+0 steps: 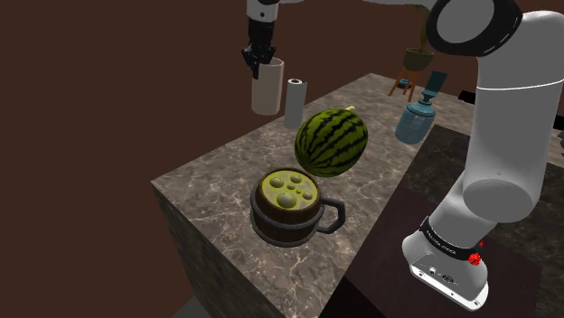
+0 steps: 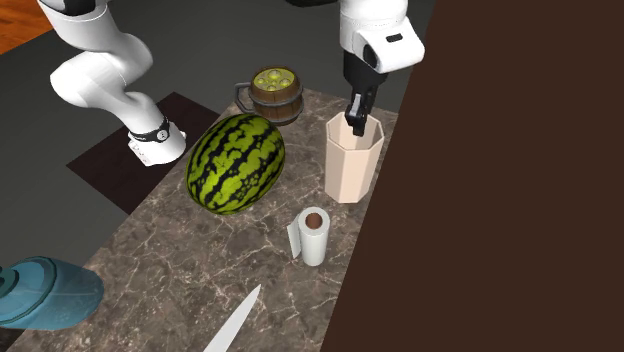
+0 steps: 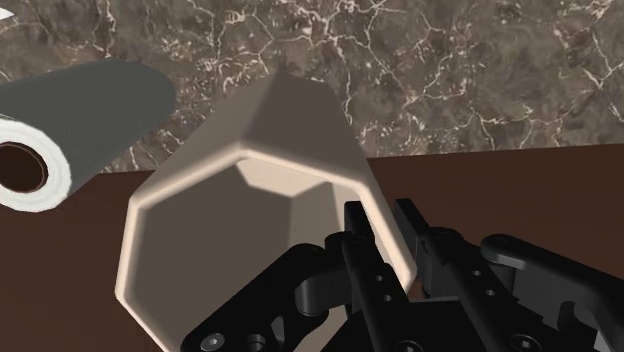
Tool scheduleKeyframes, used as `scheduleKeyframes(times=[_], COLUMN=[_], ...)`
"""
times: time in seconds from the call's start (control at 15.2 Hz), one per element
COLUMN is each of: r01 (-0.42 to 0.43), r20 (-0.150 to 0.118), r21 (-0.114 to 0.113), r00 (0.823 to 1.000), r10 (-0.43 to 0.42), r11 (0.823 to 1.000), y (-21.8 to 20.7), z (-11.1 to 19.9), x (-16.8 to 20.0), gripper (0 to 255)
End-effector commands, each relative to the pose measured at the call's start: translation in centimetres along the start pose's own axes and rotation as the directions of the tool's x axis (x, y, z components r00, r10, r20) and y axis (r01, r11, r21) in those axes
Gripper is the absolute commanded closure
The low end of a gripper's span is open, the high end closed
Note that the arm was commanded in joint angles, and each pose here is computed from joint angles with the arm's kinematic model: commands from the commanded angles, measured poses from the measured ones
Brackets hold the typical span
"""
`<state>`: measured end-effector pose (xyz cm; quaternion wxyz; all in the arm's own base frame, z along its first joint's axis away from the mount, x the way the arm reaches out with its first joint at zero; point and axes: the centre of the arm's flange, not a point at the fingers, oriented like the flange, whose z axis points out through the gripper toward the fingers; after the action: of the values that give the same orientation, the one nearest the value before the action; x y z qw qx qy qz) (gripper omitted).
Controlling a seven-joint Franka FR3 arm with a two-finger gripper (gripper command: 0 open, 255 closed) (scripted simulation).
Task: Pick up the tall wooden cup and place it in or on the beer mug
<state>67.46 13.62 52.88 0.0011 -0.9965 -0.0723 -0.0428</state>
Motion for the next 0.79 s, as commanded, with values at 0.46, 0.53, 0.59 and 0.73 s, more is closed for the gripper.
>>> scheduleKeyframes(times=[0.46, 0.53, 0.59, 0.73], r01=[0.0, 0.0, 0.0, 0.0], r20=[0.0, 0.0, 0.0, 0.0], r21=[0.0, 0.0, 0.0, 0.0], r00=[1.0, 1.0, 1.0, 1.0], r10=[0.0, 0.0, 0.0, 0.0], r11=[1.0, 1.0, 1.0, 1.0], y=[0.0, 0.0, 0.0, 0.0], z=[-4.7, -5.2, -5.8, -6.8], x=[0.4, 0.5, 0.5, 0.6], gripper=[255, 255, 255, 255])
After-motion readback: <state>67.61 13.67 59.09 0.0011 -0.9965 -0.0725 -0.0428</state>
